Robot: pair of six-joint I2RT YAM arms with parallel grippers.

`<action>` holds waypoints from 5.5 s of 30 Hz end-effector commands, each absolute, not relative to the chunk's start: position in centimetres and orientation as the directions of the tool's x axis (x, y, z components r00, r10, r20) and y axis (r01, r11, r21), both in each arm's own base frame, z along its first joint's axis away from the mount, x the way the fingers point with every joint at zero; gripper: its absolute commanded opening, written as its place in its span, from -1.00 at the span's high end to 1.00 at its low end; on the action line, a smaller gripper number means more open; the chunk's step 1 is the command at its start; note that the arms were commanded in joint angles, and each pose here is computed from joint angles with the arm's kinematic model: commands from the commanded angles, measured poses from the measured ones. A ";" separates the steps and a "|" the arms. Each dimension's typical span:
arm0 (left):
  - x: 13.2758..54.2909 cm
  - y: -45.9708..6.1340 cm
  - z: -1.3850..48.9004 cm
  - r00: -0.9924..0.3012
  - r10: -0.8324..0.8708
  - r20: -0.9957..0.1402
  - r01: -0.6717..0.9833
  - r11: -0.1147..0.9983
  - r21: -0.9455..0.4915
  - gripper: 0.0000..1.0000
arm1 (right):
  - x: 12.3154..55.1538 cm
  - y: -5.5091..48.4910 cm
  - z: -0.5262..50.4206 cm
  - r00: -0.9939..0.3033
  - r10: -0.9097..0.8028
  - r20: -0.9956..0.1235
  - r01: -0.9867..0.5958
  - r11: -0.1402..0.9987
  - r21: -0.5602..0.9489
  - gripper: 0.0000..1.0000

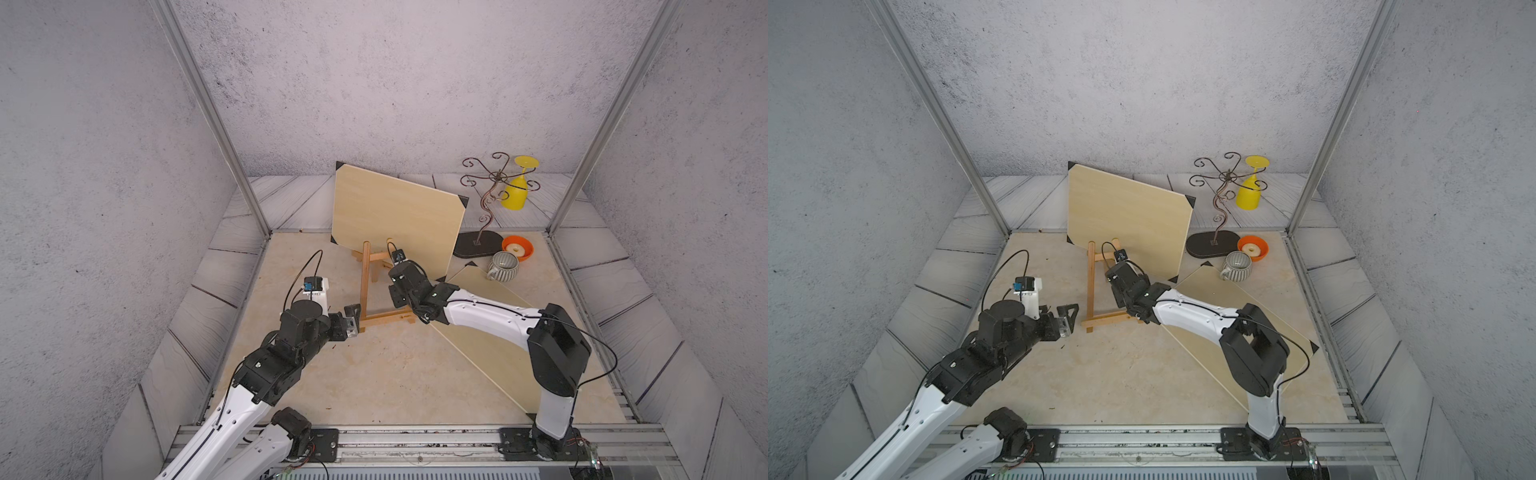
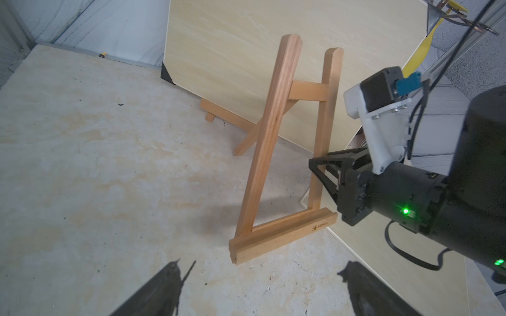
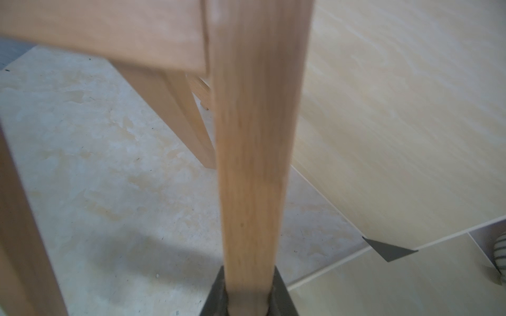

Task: Assemble the easel
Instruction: Place the easel at the center of the board, then adjust the drawing board at the center of the board.

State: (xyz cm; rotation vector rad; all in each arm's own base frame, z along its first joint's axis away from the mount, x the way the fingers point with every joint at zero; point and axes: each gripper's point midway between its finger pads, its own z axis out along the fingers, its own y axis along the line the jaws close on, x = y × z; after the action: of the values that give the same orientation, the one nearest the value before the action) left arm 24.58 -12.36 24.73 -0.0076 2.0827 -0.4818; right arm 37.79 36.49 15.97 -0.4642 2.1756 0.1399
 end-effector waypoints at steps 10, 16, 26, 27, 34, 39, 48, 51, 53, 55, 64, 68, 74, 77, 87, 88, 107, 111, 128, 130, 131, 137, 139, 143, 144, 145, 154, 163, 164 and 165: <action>24.8 -11.7 24.7 -0.517 -0.219 -0.827 0.161 0.924 -0.346 -0.94 | 38.6 39.4 13.5 -0.541 -0.231 -0.808 -0.328 0.943 -0.050 0.97; 24.8 -12.0 24.8 -0.518 -0.219 -0.827 0.168 0.922 -0.349 -0.94 | 37.9 39.2 12.3 -0.568 -0.233 -0.789 -0.327 0.944 -0.042 0.44; 24.9 -12.1 26.1 -0.497 -0.211 -0.842 0.191 0.920 -0.343 -0.94 | 36.3 38.6 15.0 -0.560 -0.187 -0.807 -0.347 0.937 0.024 -0.23; 24.9 -12.1 26.3 -0.493 -0.207 -0.845 0.198 0.919 -0.341 -0.94 | 35.7 38.1 15.7 -0.564 -0.178 -0.806 -0.351 0.936 0.039 -0.30; 24.8 -14.0 27.7 -0.498 -0.173 -0.850 0.295 0.888 -0.354 -0.94 | 31.1 31.4 18.1 -0.652 -0.132 -0.747 -0.286 0.955 0.081 -0.53; 24.7 -17.1 27.2 -0.543 -0.142 -0.827 0.396 0.826 -0.401 -0.94 | 27.2 25.0 16.3 -0.788 -0.058 -0.613 -0.149 0.984 0.098 -0.68; 23.6 -24.2 25.4 -0.566 0.036 -0.823 0.563 0.747 -0.355 -0.94 | 22.0 17.6 11.3 -0.911 0.214 -0.352 0.145 0.967 0.212 -0.79; 23.4 -26.5 24.6 -0.557 0.088 -0.826 0.613 0.715 -0.337 -0.94 | 20.5 17.2 9.3 -0.926 0.253 -0.280 0.186 0.951 0.245 -0.82; 23.5 -27.6 23.9 -0.558 0.117 -0.822 0.630 0.704 -0.328 -0.94 | 19.3 16.9 7.7 -0.938 0.266 -0.224 0.213 0.948 0.237 -0.84; 23.6 -28.5 23.5 -0.559 0.134 -0.818 0.647 0.687 -0.330 -0.94 | 18.4 17.1 6.6 -0.943 0.284 -0.174 0.235 0.938 0.255 -0.86; 24.2 -29.8 22.5 -0.563 0.138 -0.814 0.655 0.676 -0.338 -0.94 | 16.6 16.1 2.0 -0.925 0.369 -0.087 0.338 0.907 0.254 -0.99; 24.4 -29.9 22.4 -0.565 0.143 -0.812 0.654 0.678 -0.336 -0.94 | 16.4 13.7 1.7 -0.900 0.424 -0.098 0.394 0.889 0.232 -0.98; 24.8 -30.9 22.0 -0.576 0.162 -0.801 0.663 0.666 -0.342 -0.94 | 15.2 8.2 3.1 -0.835 0.528 -0.157 0.503 0.847 0.170 -0.97; 25.0 -31.9 21.3 -0.604 0.172 -0.778 0.658 0.660 -0.364 -0.94 | 15.2 6.6 4.3 -0.796 0.566 -0.213 0.532 0.823 0.199 -0.97; 27.0 -36.3 17.1 -0.675 0.255 -0.692 0.631 0.686 -0.362 -0.94 | 18.6 3.6 10.3 -0.706 0.603 -0.372 0.563 0.796 0.224 -0.98; 27.4 -36.8 16.7 -0.678 0.269 -0.684 0.632 0.689 -0.356 -0.94 | 18.9 2.7 10.7 -0.689 0.614 -0.385 0.582 0.785 0.211 -0.98; 34.5 -39.0 8.3 -0.735 0.350 -0.581 0.573 0.779 -0.254 -0.94 | 19.9 -8.8 8.5 -0.344 0.876 -0.338 0.874 0.430 0.227 -0.98; 35.3 -39.3 6.6 -0.750 0.337 -0.569 0.567 0.771 -0.291 -0.94 | 19.7 -9.8 7.2 -0.325 0.895 -0.305 0.895 0.395 0.207 -0.97; 33.5 -39.8 2.3 -0.807 0.356 -0.471 0.550 0.743 -0.381 -0.94 | 19.3 -12.2 4.4 -0.267 0.930 -0.251 0.930 0.317 0.185 -0.97; 32.2 -39.6 2.1 -0.810 0.361 -0.462 0.553 0.733 -0.397 -0.93 | 19.4 -12.7 4.4 -0.264 0.929 -0.259 0.934 0.313 0.173 -0.97; 31.7 -39.5 1.9 -0.814 0.365 -0.451 0.551 0.732 -0.401 -0.93 | 19.4 -13.0 4.5 -0.260 0.929 -0.265 0.935 0.311 0.171 -0.98; 28.7 -38.9 1.8 -0.827 0.378 -0.415 0.546 0.714 -0.438 -0.93 | 20.0 -14.4 3.7 -0.238 0.941 -0.241 0.942 0.284 0.177 -0.98; 27.6 -38.7 2.1 -0.827 0.381 -0.413 0.549 0.700 -0.456 -0.93 | 20.0 -14.7 2.9 -0.231 0.952 -0.201 0.948 0.266 0.173 -0.98; 25.5 -39.0 2.3 -0.826 0.400 -0.398 0.559 0.678 -0.477 -0.92 | 20.4 -14.9 2.1 -0.240 0.955 -0.175 0.945 0.271 0.182 -0.98; 24.9 -39.2 2.4 -0.826 0.404 -0.394 0.560 0.673 -0.483 -0.92 | 20.6 -14.9 2.1 -0.245 0.953 -0.178 0.941 0.278 0.192 -0.98; 24.4 -39.2 2.6 -0.827 0.401 -0.394 0.558 0.669 -0.491 -0.91 | 20.7 -14.7 1.9 -0.252 0.952 -0.173 0.937 0.285 0.204 -0.98; 23.0 -38.6 5.1 -0.838 0.344 -0.423 0.531 0.691 -0.490 -0.88 | 21.0 -14.2 2.6 -0.315 0.937 -0.153 0.915 0.343 0.213 -0.98; 26.6 -36.8 6.5 -0.879 0.239 -0.413 0.424 0.788 -0.447 -0.86 | 18.9 -15.8 3.6 -0.206 0.964 -0.171 0.949 0.239 0.206 -0.98; 27.0 -36.7 6.5 -0.878 0.227 -0.422 0.418 0.794 -0.442 -0.86 | 19.0 -15.9 3.6 -0.209 0.963 -0.170 0.948 0.242 0.205 -0.98; 27.6 -36.5 6.5 -0.876 0.209 -0.434 0.406 0.805 -0.432 -0.86 | 19.1 -15.9 3.6 -0.212 0.963 -0.164 0.948 0.243 0.205 -0.98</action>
State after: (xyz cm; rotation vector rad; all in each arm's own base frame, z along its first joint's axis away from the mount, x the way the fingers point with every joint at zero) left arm 26.51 -37.43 7.13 0.5397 2.5970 -0.8160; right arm 19.17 -16.14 3.19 1.7732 2.2540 0.0572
